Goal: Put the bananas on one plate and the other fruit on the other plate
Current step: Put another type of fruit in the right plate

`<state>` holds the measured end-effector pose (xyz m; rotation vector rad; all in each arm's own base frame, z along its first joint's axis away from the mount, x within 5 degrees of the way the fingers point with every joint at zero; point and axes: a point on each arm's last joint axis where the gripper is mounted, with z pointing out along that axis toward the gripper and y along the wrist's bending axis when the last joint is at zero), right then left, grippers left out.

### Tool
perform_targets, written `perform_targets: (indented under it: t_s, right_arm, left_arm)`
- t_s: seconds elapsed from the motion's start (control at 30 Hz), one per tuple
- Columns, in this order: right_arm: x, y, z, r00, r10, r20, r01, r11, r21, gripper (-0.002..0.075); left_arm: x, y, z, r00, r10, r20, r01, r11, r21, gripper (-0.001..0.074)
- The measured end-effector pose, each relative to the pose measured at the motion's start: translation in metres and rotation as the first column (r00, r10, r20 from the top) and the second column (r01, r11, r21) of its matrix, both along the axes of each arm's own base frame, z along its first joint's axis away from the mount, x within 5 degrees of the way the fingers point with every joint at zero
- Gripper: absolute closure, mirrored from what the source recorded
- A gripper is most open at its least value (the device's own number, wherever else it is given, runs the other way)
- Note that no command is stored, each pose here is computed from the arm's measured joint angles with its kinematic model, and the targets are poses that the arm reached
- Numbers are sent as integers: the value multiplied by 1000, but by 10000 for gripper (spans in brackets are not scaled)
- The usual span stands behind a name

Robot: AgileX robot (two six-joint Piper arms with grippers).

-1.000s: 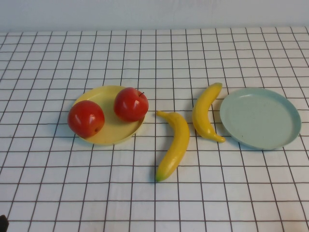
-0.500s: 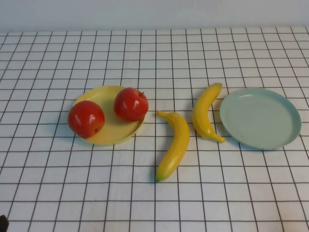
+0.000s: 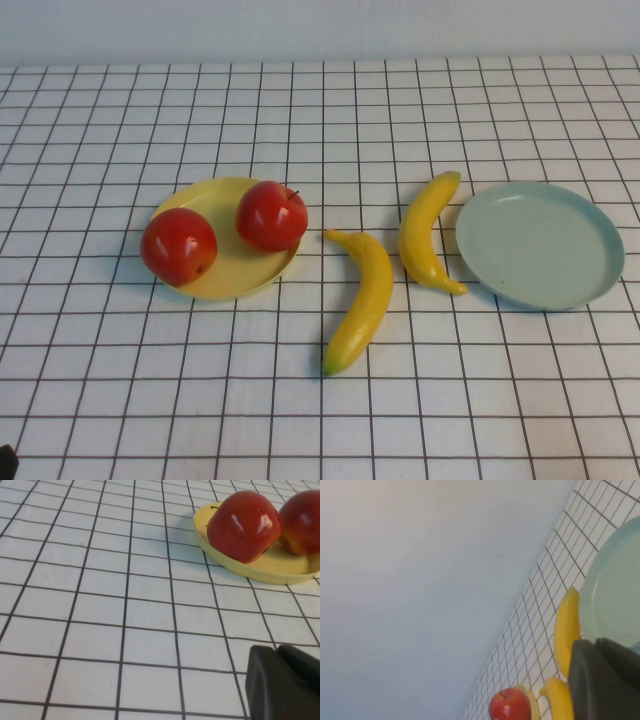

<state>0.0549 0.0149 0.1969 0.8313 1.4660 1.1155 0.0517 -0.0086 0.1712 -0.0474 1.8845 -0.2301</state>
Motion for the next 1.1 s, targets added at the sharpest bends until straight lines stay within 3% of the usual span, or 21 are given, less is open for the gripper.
perform_targets:
  t_s: [0.07,0.13,0.27,0.37,0.5,0.6,0.8,0.97,1.1]
  right_arm:
    - [0,0,1,1000,0,3,0,1000,14,742]
    - [-1,2,0,1000,28,3,-28,998,-49,742]
    - [-5,9,34,990,119,73,-92,951,-297,742]
    - [3,16,76,978,205,28,-160,835,-526,742]
    - [34,26,121,903,321,-284,-421,544,-726,742]
    - [71,25,135,769,293,-568,-639,336,-692,742]
    - [153,38,141,509,189,-840,-861,89,-501,742]
    - [218,79,125,435,107,-894,-895,-62,-443,742]
    - [260,121,109,397,144,-907,-904,-109,-413,742]
  left_arm:
    - [0,0,0,1000,0,0,0,1000,0,738]
    - [0,0,0,1000,0,0,0,1000,0,738]
    - [0,0,0,1000,0,0,0,1000,0,738]
    - [0,0,0,1000,0,0,0,1000,0,738]
    - [0,0,0,1000,0,0,0,1000,0,738]
    - [0,0,0,1000,0,0,0,1000,0,738]
    - [0,0,0,1000,0,0,0,1000,0,738]
    - [0,0,0,1000,0,0,0,1000,0,738]
    - [0,0,0,1000,0,0,0,1000,0,738]
